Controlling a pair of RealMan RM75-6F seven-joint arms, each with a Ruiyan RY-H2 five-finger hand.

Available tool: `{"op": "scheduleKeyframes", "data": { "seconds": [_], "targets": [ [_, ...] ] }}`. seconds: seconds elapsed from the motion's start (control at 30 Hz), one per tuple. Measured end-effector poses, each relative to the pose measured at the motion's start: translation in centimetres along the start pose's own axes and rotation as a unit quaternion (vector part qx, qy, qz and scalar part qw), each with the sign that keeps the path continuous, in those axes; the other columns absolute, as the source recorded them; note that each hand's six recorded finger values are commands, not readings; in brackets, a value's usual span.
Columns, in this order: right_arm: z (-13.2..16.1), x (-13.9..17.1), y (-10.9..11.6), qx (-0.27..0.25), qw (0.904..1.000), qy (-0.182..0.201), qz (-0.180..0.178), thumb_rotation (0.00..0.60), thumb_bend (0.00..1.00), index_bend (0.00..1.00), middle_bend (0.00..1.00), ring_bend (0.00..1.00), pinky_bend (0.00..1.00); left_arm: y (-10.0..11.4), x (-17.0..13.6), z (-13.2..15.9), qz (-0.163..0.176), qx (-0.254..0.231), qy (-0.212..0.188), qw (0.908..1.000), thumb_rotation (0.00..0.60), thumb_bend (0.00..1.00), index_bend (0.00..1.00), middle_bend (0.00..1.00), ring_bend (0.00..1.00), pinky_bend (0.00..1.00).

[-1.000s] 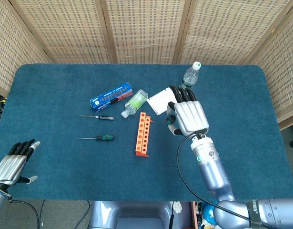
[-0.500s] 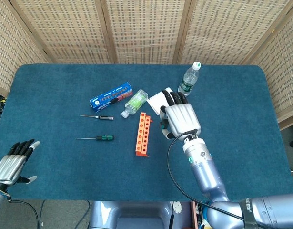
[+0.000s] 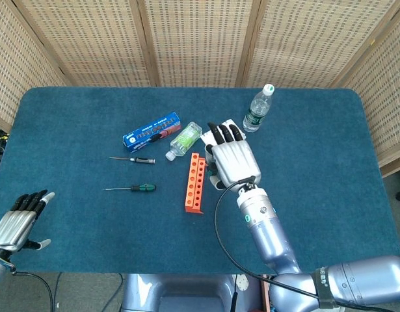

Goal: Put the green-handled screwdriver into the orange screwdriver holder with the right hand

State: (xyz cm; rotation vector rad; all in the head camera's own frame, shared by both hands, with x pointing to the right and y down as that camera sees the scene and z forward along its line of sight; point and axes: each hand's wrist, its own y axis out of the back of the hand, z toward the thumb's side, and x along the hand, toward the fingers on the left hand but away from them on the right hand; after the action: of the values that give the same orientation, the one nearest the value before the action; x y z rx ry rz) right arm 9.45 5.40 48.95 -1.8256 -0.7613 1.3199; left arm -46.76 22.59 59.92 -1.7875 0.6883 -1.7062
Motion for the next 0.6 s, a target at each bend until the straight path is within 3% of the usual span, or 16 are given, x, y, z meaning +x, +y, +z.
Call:
{"op": "scheduleKeyframes", "data": {
  "seconds": [0.6],
  "targets": [
    [2.3,-1.4,-0.8,0.0,0.9999,0.016,-0.001,0.6,0.27,0.62,0.01,0.0,0.0,0.1,0.1,-0.2,-0.002,-0.006,-0.001,1.0,0.6,0.06,0.03,0.0,0.0,0.0]
  ]
}}
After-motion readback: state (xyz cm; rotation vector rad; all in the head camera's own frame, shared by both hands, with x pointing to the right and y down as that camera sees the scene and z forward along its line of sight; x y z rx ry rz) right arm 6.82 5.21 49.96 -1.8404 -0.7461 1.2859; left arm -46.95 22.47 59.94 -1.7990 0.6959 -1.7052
